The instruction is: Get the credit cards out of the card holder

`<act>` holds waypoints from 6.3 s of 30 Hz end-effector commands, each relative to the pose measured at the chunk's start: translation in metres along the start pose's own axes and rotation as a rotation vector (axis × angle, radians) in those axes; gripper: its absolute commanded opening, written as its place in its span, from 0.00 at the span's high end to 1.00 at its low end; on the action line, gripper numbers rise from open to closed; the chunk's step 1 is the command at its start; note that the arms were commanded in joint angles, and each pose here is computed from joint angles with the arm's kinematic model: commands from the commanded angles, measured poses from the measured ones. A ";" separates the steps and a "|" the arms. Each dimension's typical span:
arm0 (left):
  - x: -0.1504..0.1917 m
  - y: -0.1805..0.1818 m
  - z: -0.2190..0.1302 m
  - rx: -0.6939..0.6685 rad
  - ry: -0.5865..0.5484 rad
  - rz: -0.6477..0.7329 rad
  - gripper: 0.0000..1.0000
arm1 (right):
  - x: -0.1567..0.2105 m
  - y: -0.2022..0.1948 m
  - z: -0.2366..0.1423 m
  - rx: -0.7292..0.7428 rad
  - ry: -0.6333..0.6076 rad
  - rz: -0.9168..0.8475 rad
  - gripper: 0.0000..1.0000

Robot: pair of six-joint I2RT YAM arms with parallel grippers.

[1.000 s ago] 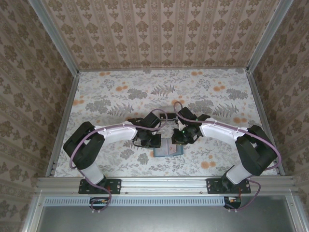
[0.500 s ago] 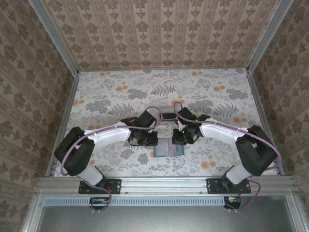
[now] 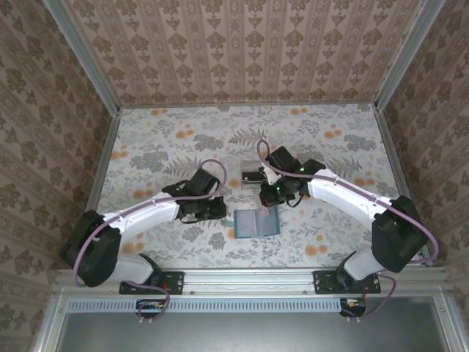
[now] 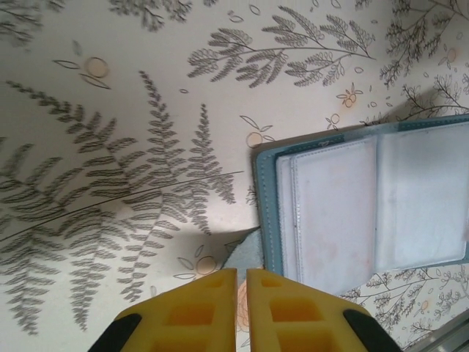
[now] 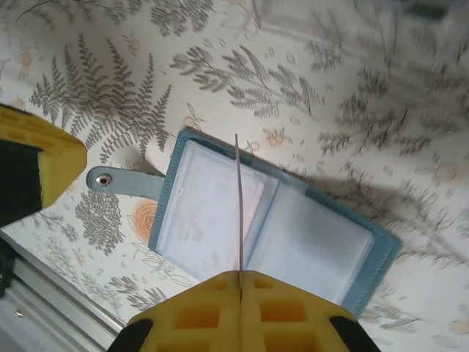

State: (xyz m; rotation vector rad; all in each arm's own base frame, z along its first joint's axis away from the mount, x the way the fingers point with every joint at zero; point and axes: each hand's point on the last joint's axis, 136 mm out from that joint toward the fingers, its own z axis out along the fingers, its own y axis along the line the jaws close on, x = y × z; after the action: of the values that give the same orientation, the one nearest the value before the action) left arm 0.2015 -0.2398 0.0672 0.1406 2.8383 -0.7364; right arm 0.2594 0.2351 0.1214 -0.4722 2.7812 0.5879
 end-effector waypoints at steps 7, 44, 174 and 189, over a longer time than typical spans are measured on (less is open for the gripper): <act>-0.001 0.023 -0.017 -0.008 -0.069 -0.055 0.87 | -0.048 -0.016 -0.022 0.158 0.004 -0.708 1.00; 0.010 0.062 -0.018 -0.050 -0.062 -0.155 0.87 | -0.135 -0.056 0.041 0.089 0.398 -1.221 1.00; 0.034 0.008 0.040 -0.079 0.141 0.027 0.95 | -0.150 -0.024 -0.001 0.214 -0.179 -0.002 0.82; 0.040 0.017 0.049 -0.102 0.167 0.029 0.95 | -0.024 0.034 0.025 -0.125 0.031 0.273 0.79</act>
State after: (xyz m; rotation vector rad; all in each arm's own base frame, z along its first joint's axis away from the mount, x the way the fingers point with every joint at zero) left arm 0.1781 -0.2537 0.0183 0.2385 2.9902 -0.6272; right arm 0.2963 0.2644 0.1123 -0.2033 2.8530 0.6425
